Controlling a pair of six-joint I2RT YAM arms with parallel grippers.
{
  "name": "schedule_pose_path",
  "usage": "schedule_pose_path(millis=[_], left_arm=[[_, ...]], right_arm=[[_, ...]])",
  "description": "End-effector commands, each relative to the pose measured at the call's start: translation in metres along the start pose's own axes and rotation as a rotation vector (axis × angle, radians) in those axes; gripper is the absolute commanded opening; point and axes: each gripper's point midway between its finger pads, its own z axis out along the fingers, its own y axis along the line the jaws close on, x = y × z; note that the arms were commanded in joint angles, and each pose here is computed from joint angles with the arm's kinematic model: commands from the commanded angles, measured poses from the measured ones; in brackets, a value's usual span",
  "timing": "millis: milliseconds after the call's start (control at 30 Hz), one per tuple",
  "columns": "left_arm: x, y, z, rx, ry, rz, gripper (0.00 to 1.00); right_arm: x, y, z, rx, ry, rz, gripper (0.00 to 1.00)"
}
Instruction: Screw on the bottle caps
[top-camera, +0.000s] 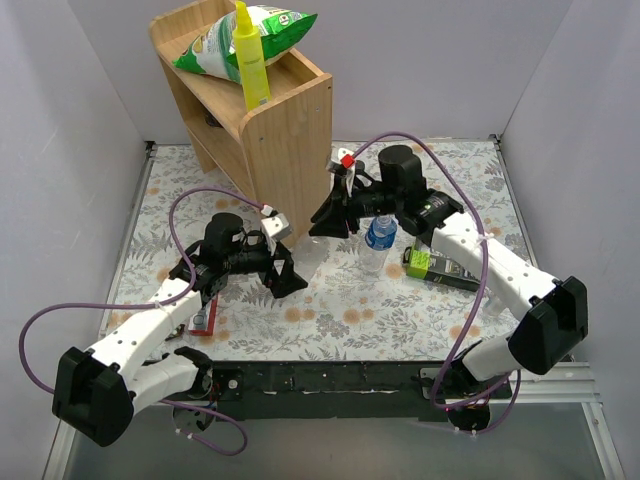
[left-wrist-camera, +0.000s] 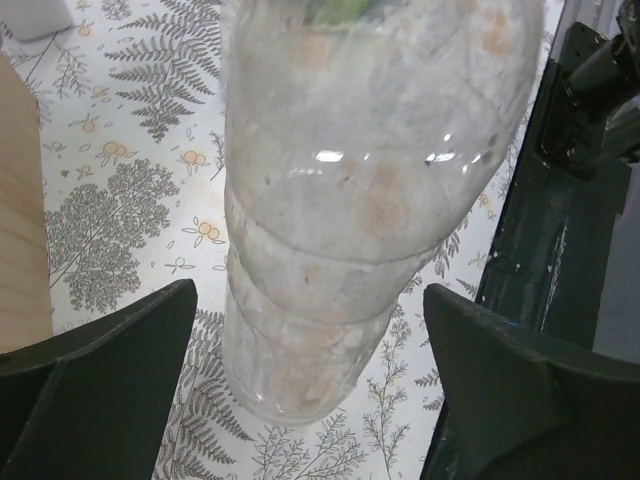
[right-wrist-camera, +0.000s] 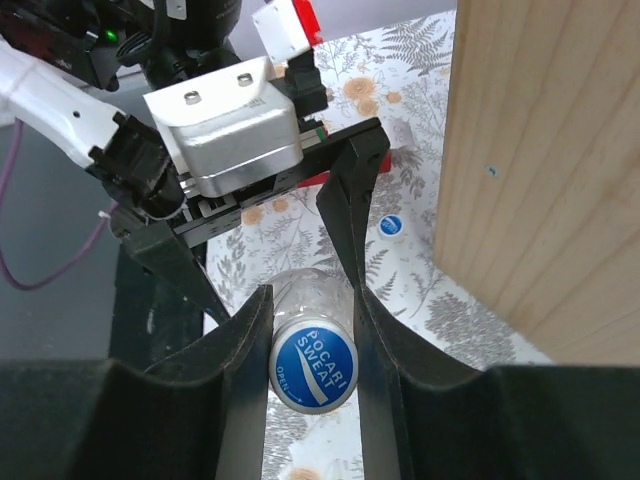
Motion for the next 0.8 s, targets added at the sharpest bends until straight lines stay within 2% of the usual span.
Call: schedule_pose_path(millis=[0, 67, 100, 133, 167, 200, 233, 300, 333, 400, 533, 767], left_arm=[[0.007, 0.012, -0.002, -0.066, 0.010, 0.028, 0.98], [0.014, 0.014, -0.004, -0.071, 0.037, 0.076, 0.98], [0.023, 0.013, -0.007, -0.067, 0.074, 0.078, 0.98], [0.027, 0.012, -0.009, -0.064, 0.094, 0.094, 0.98], [0.030, 0.013, -0.013, -0.066, 0.111, 0.159, 0.98], [0.042, 0.011, -0.017, -0.058, 0.159, 0.159, 0.98], [0.050, 0.011, -0.021, -0.058, 0.193, 0.180, 0.98], [0.068, 0.014, -0.032, -0.073, 0.279, 0.234, 0.98], [0.071, 0.015, -0.036, -0.078, 0.298, 0.248, 0.98], [0.079, 0.013, -0.044, -0.085, 0.336, 0.278, 0.98], [0.087, 0.005, -0.050, -0.059, 0.359, 0.259, 0.98], [0.093, -0.002, -0.052, -0.034, 0.385, 0.222, 0.98]], right_arm=[[-0.019, 0.004, -0.008, -0.071, 0.029, -0.277, 0.01], [-0.009, 0.005, -0.009, -0.103, 0.080, -0.283, 0.01], [-0.018, 0.004, -0.010, -0.111, 0.074, -0.369, 0.01], [-0.017, 0.004, -0.011, -0.123, 0.086, -0.380, 0.01], [-0.014, 0.001, -0.009, -0.133, 0.102, -0.399, 0.01], [-0.011, 0.003, -0.012, -0.148, 0.132, -0.395, 0.01], [-0.012, 0.000, -0.011, -0.160, 0.142, -0.474, 0.01], [0.007, -0.006, -0.010, -0.189, 0.215, -0.454, 0.01], [-0.004, -0.010, -0.010, -0.188, 0.212, -0.546, 0.01], [0.004, -0.020, -0.007, -0.201, 0.254, -0.568, 0.01], [0.021, -0.032, -0.007, -0.235, 0.346, -0.599, 0.01], [0.028, -0.055, 0.006, -0.253, 0.373, -0.599, 0.01]])
